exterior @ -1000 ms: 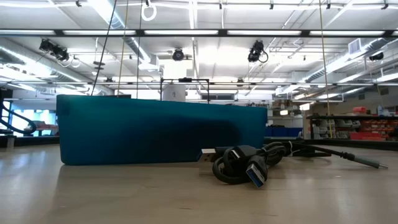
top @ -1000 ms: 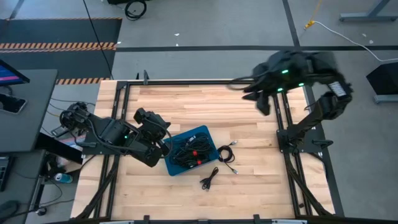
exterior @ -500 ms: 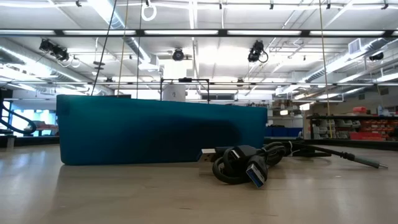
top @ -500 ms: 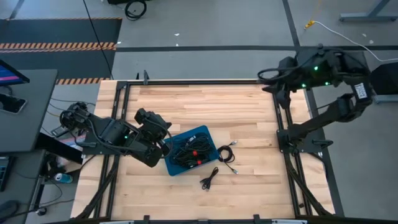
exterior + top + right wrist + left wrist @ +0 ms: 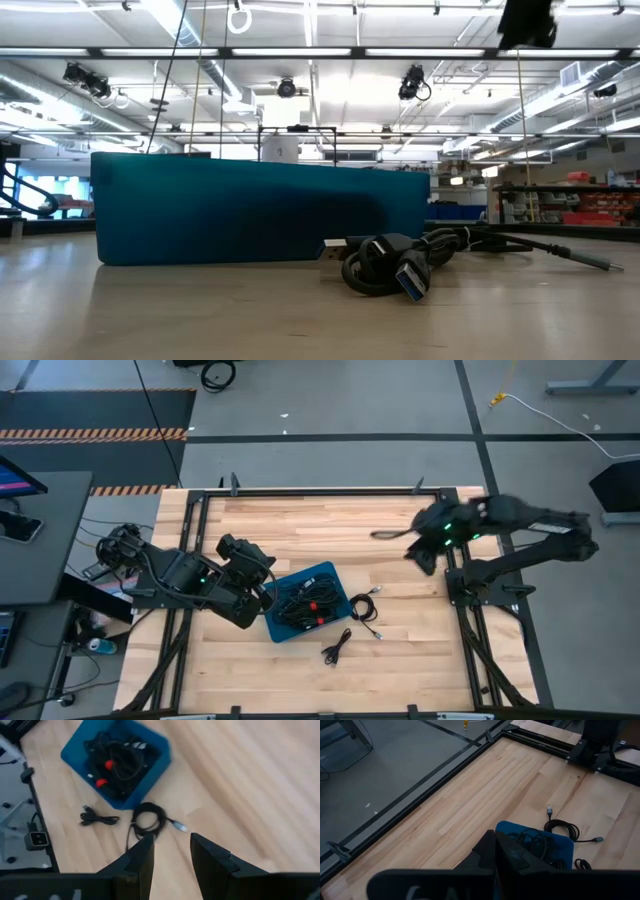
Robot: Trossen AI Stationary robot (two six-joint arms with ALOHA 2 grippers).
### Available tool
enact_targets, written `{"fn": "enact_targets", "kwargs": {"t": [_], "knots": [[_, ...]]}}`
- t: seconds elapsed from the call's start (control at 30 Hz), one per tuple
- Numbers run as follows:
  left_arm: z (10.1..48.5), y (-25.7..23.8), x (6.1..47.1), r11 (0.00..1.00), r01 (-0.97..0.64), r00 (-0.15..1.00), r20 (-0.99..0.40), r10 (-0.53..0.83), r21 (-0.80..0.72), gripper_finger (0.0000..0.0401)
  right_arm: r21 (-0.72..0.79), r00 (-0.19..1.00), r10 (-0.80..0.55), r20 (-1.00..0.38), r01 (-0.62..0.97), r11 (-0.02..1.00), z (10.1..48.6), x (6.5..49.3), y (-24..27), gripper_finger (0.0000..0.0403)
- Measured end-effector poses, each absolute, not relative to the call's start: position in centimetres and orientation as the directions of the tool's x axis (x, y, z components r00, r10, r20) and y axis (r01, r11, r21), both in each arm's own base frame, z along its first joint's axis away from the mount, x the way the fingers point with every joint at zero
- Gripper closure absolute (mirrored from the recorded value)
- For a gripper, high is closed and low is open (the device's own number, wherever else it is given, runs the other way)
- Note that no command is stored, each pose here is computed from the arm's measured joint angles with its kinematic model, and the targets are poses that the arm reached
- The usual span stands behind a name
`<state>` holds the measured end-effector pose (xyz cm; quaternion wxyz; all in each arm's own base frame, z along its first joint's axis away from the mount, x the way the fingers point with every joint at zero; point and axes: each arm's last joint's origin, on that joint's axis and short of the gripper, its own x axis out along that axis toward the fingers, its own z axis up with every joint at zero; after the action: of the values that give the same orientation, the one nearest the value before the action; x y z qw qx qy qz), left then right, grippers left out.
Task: Pick and place USB-C Cables
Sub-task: Put the black charger cable into the blue bin
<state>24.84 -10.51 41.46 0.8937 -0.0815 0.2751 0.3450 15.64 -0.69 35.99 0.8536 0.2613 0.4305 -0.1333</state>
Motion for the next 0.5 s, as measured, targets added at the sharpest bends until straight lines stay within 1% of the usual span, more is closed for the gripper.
{"fn": "enact_targets", "kwargs": {"t": [0.1,0.27,0.37,0.5], "knots": [[41.5,-10.5,24.8,0.749,-0.661,0.611,-0.548,0.572,0.044,0.0396,0.355,0.588,0.023,-0.808,0.455,0.816,32.7,17.3,-0.4,0.0268],[41.5,-10.5,24.8,0.749,-0.661,0.610,-0.548,0.572,0.045,0.0396,0.386,0.507,0.099,-0.856,0.501,0.775,27.6,19.1,0.5,0.0252],[41.5,-10.5,24.8,0.749,-0.661,0.610,-0.548,0.572,0.045,0.0396,0.403,0.472,0.146,-0.870,0.506,0.763,25.3,19.9,1.5,0.0237],[41.5,-10.5,24.8,0.749,-0.662,0.610,-0.548,0.572,0.045,0.0396,0.431,0.465,0.199,-0.863,0.470,0.771,23.2,21.0,3.0,0.0220]]}}
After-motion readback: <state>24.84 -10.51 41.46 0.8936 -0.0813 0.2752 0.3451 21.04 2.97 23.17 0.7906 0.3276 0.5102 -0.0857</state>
